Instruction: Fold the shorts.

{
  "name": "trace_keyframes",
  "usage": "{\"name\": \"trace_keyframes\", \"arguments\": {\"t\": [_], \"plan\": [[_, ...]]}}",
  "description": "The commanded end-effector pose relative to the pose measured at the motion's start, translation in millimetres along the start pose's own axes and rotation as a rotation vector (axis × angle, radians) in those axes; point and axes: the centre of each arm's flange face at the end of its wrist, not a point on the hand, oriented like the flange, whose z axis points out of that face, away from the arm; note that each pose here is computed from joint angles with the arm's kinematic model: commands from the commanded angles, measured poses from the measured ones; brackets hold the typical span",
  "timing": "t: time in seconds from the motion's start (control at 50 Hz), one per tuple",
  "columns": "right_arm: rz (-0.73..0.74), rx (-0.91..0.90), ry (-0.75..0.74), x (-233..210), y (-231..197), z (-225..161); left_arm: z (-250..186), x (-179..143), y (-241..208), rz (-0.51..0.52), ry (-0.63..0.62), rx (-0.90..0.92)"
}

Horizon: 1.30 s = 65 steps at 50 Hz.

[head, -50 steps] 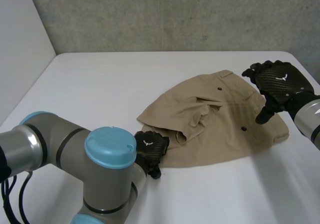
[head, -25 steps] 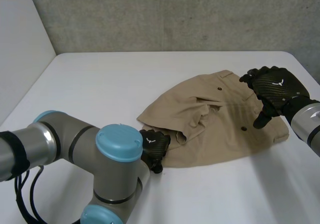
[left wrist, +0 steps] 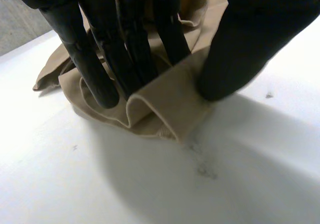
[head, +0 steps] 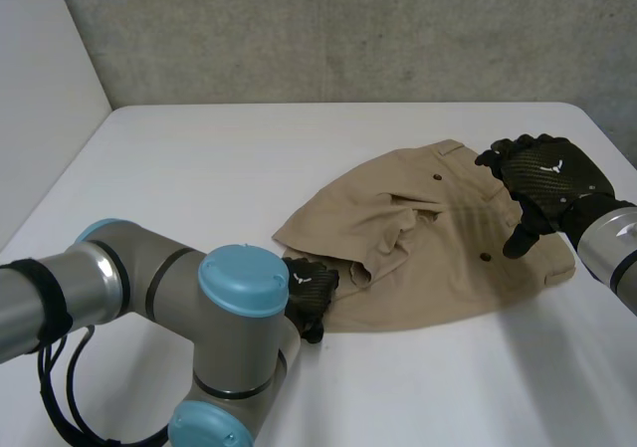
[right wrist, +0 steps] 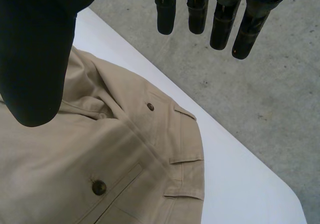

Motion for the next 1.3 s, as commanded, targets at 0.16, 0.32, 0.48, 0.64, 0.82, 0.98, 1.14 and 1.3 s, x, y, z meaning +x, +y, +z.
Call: {"name": "trace_keyframes", "arguments": {"t": [0.16, 0.32, 0.48, 0.64, 0.82, 0.98, 1.14, 1.3], "plan": [[0.002, -0.03, 0.031, 15.7, -0.7, 6.3, -20.8, -29.3, -54.8, -0.021, -0.093, 0.138], [0.079, -0.214, 0.021, 35.8, 11.4, 4.2, -31.9, -56.0, -88.3, -0.058, -0.153, 0.233], [0.13, -0.315, -0.063, 14.5, 43.6, -0.6, -29.3, -77.3, -105.9, -0.08, -0.203, 0.284], [0.128, -0.303, -0.064, -0.2, 67.4, -4.1, -26.3, -80.2, -115.0, -0.086, -0.21, 0.312], [0.138, -0.284, -0.053, -8.7, 80.5, -3.7, -23.4, -84.8, -123.5, -0.093, -0.222, 0.337], [0.106, -0.238, -0.044, -14.5, 89.5, 6.4, -23.5, -86.5, -125.9, -0.094, -0.226, 0.344], [0.076, -0.225, 0.001, -9.8, 96.7, 18.2, -23.2, -87.7, -124.6, -0.095, -0.23, 0.339], [0.053, -0.14, 0.038, 2.8, 69.0, 18.9, -31.4, -90.9, -124.2, -0.096, -0.233, 0.314]]}}
